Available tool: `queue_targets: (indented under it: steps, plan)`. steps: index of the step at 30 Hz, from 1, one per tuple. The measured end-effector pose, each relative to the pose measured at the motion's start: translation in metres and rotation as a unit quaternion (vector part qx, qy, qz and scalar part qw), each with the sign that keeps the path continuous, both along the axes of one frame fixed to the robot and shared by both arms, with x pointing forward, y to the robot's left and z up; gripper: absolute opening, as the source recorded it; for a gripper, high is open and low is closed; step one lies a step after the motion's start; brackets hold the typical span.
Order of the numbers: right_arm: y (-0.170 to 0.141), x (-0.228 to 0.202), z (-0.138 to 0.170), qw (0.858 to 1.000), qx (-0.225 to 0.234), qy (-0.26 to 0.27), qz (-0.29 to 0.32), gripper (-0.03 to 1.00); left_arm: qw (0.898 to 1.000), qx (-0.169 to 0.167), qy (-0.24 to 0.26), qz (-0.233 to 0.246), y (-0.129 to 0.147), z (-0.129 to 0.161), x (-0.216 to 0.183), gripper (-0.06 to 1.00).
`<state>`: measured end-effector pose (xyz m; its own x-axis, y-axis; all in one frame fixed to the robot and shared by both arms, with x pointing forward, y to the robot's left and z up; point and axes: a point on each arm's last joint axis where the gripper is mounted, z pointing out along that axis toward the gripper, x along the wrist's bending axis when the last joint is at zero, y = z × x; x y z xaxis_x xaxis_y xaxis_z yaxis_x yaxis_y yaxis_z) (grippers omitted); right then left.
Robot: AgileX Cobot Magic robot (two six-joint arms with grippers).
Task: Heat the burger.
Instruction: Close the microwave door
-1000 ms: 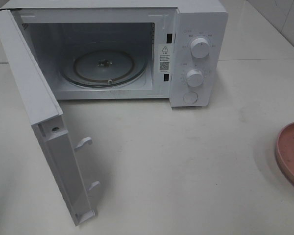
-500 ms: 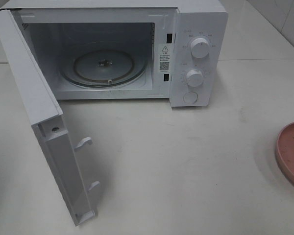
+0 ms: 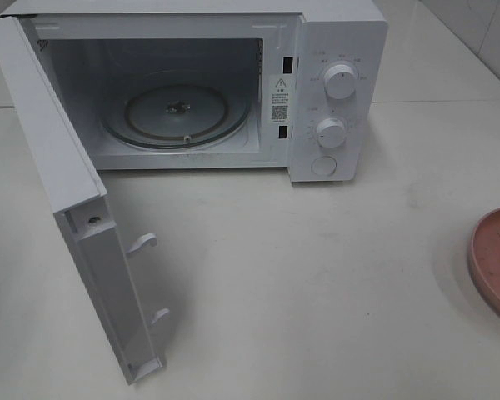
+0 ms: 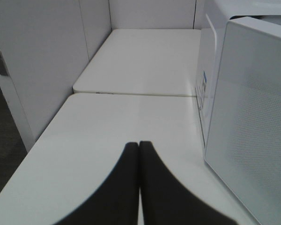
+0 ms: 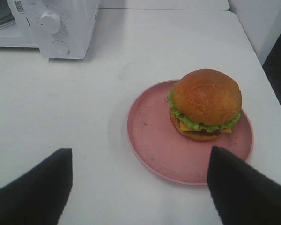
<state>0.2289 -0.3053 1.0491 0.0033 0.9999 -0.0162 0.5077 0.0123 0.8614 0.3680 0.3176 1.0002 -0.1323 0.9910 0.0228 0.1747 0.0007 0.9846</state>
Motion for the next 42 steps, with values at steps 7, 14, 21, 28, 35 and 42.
queue_targets:
  steps: [7, 14, 21, 28, 35, 42]
  plan:
    - [0.0, 0.0, 0.0, 1.0, 0.0, 0.0, 0.0, 0.76, 1.0, 0.005, -0.001, -0.012, -0.001, -0.007, 0.014, 0.0]
    - [0.0, 0.0, 0.0, 1.0, 0.0, 0.0, 0.0, 0.76, 0.998, 0.011, 0.024, -0.053, -0.009, -0.013, 0.03, 0.0]
    - [0.0, 0.0, 0.0, 1.0, 0.0, 0.0, 0.0, 0.76, 0.991, 0.034, 0.021, -0.125, -0.029, -0.014, 0.046, 0.0]
    - [0.0, 0.0, 0.0, 1.0, 0.0, 0.0, 0.0, 0.76, 0.979, 0.026, 0.028, -0.198, -0.056, -0.032, 0.059, 0.0]
    - [0.0, 0.0, 0.0, 1.0, 0.0, 0.0, 0.0, 0.76, 0.965, 0.028, 0.031, -0.259, -0.08, -0.045, 0.063, 0.0]
    - [0.0, 0.0, 0.0, 1.0, 0.0, 0.0, 0.0, 0.76, 0.951, 0.023, 0.027, -0.307, -0.101, -0.057, 0.064, 0.0]
